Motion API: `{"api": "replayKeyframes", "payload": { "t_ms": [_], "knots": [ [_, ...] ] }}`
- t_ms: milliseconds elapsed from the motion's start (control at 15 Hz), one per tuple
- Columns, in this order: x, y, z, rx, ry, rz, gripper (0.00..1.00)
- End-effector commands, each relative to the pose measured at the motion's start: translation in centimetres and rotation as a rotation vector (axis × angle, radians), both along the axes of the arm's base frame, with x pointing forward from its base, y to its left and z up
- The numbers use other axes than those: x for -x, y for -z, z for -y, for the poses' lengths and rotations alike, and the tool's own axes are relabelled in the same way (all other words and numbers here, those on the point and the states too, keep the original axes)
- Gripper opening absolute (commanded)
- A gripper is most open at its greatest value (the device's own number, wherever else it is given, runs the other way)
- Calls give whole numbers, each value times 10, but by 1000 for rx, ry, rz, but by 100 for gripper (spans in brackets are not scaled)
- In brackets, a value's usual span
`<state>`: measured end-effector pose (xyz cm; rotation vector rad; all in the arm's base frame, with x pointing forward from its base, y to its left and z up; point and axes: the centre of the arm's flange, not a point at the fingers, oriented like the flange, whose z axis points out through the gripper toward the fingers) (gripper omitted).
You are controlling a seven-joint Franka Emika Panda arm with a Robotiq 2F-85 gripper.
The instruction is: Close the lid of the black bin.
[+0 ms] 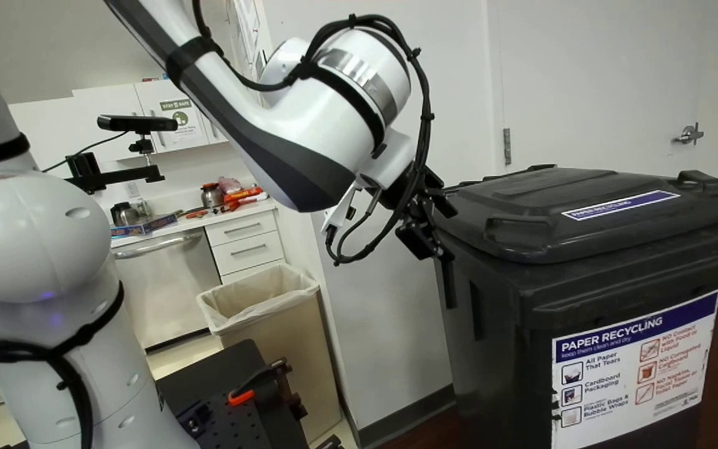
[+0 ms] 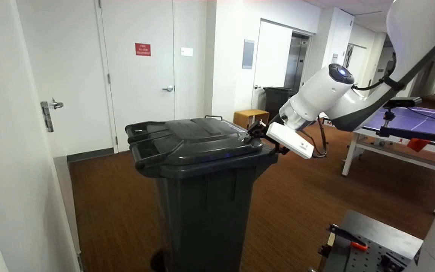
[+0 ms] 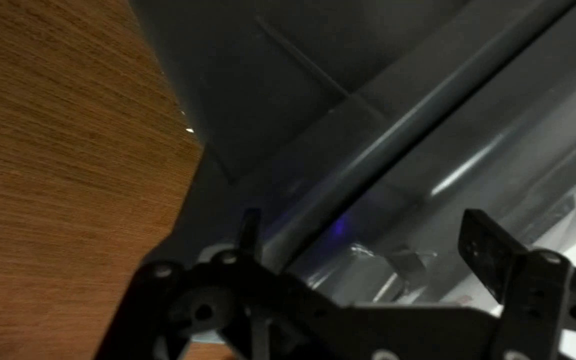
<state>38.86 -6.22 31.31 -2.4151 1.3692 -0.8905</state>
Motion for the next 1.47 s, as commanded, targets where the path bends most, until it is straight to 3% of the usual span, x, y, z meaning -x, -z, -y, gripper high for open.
{"api": "replayKeyframes", "payload": {
  "t_ms": [0, 333, 533, 800, 1400],
  "knots": [
    [34, -66, 4, 36, -8, -29, 100],
    [37, -88, 8, 78, -106, 63, 100],
    [34, -113, -5, 90, -193, 77, 100],
    [25, -122, -23, 74, -298, 3, 100],
    [14, -58, -70, 150, -367, -212, 100]
  ]
}}
